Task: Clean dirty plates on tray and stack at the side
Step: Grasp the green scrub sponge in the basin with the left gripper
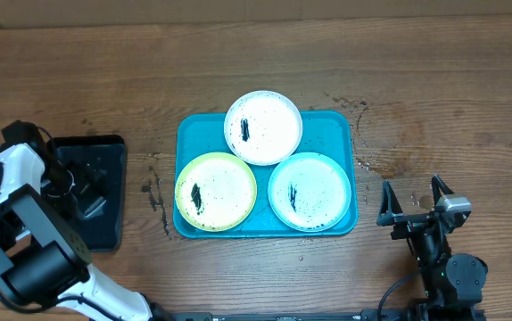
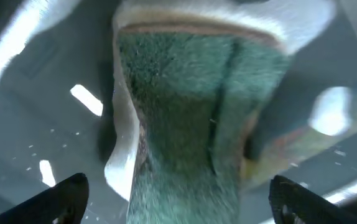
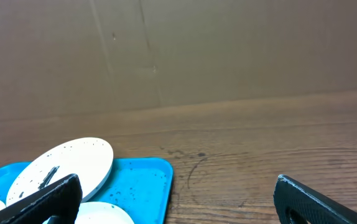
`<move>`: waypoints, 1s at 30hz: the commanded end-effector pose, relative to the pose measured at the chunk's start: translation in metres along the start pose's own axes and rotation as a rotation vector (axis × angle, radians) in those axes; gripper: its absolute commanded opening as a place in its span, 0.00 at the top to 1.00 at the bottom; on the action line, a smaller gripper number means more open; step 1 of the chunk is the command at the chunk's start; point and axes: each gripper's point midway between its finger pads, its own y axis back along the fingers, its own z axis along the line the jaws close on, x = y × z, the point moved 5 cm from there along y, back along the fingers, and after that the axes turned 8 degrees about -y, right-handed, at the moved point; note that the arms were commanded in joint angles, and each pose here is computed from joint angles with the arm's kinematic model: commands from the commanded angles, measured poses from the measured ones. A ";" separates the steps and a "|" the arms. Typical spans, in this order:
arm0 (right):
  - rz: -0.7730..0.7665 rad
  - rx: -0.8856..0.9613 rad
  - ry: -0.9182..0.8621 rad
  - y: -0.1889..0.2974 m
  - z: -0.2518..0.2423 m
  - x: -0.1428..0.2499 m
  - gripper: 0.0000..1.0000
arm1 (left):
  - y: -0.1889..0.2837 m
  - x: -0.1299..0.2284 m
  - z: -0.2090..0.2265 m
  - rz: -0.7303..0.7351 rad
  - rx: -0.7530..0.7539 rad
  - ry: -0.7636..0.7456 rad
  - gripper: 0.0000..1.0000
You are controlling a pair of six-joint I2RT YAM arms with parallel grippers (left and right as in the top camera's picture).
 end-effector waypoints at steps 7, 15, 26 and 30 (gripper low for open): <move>-0.002 0.004 0.004 0.000 -0.001 0.002 0.00 | -0.038 0.009 0.004 0.135 -0.035 -0.016 0.25; -0.002 0.005 0.004 0.000 -0.001 0.002 0.00 | -0.041 0.009 0.004 0.141 -0.036 -0.016 0.78; -0.002 0.004 0.004 0.000 -0.001 0.002 0.00 | -0.041 0.003 0.004 0.109 -0.033 -0.015 0.49; -0.002 0.004 0.004 0.000 -0.001 0.002 0.00 | -0.042 -0.008 0.003 0.052 -0.035 -0.015 0.00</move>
